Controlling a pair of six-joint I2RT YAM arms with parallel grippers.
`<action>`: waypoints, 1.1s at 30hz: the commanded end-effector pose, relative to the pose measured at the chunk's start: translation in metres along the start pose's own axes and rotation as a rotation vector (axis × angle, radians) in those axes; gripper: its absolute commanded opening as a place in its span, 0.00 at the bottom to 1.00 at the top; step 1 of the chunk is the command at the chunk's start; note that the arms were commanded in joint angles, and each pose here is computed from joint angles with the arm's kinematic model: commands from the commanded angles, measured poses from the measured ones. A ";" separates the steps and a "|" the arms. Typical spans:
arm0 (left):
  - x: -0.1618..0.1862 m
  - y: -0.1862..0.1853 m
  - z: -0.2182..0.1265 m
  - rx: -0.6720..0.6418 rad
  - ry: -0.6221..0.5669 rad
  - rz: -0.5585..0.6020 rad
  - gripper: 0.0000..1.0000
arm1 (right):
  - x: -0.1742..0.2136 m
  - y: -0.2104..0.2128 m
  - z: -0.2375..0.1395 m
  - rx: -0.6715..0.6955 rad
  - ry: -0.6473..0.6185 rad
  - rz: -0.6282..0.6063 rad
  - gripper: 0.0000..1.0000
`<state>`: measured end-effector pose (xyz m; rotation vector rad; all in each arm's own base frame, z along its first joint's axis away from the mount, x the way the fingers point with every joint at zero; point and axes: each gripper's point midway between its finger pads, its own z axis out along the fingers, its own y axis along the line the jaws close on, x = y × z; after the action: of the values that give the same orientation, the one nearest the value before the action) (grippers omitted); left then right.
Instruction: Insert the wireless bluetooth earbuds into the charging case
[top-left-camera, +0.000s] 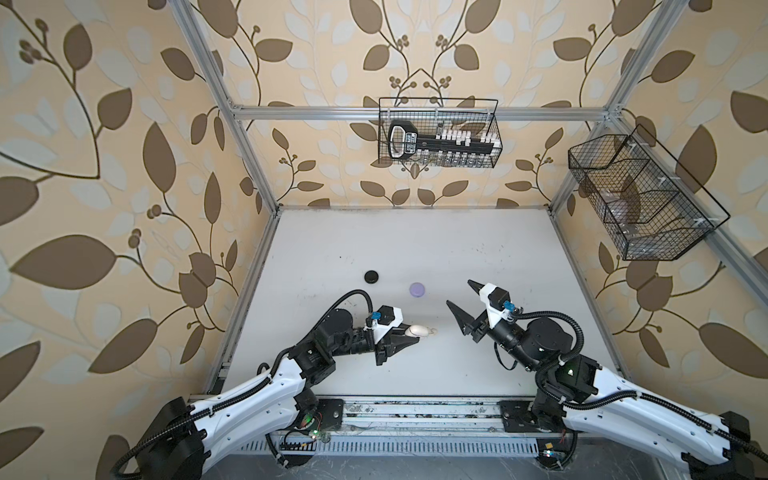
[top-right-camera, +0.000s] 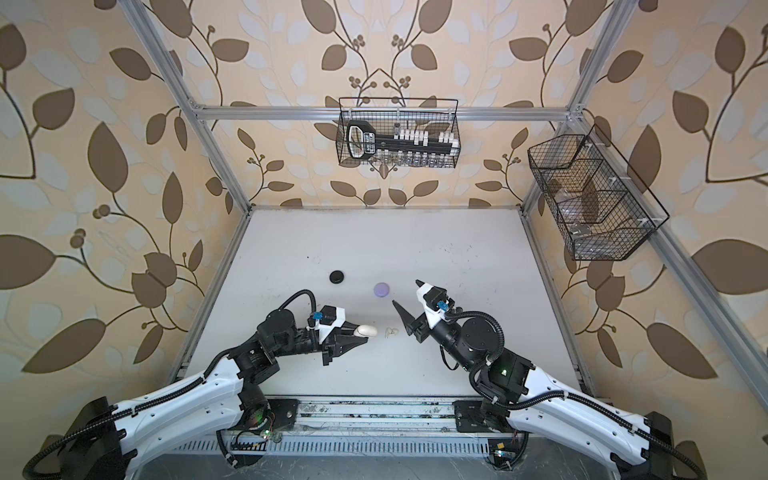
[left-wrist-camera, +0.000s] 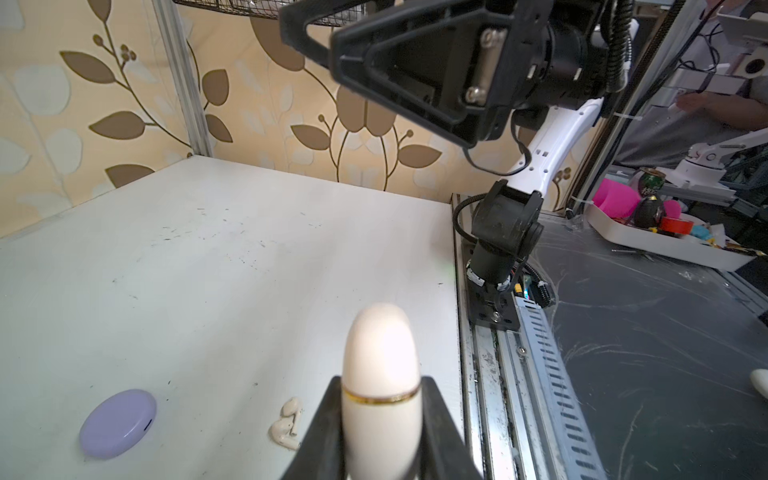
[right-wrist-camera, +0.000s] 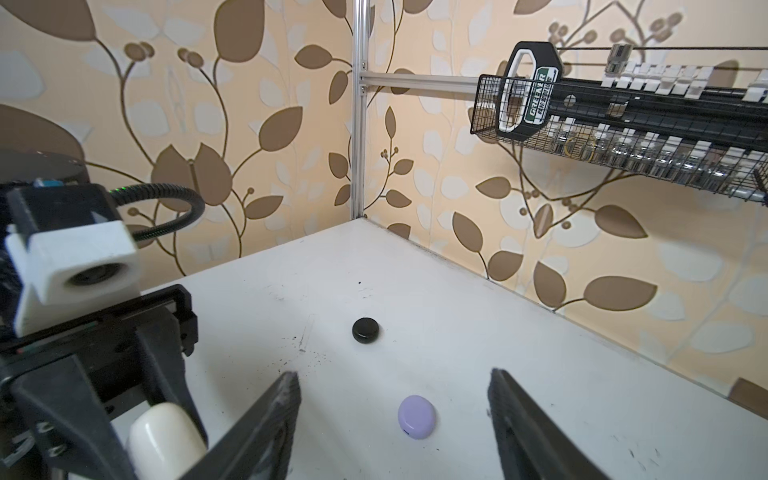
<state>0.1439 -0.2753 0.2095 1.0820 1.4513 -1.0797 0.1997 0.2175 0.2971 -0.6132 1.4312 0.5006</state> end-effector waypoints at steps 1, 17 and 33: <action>-0.029 0.000 -0.002 -0.014 -0.080 0.036 0.00 | 0.003 0.038 -0.005 -0.221 -0.019 -0.018 0.74; -0.035 -0.019 -0.016 0.043 -0.136 0.079 0.00 | 0.022 0.090 0.016 -0.305 0.124 -0.179 0.64; -0.030 -0.030 -0.008 0.147 -0.097 0.083 0.00 | 0.019 0.063 0.025 -0.204 0.133 -0.096 0.49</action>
<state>0.1345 -0.2727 0.2290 1.0809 1.3653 -1.1163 0.1595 0.2910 0.2439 -1.0245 1.4909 0.5761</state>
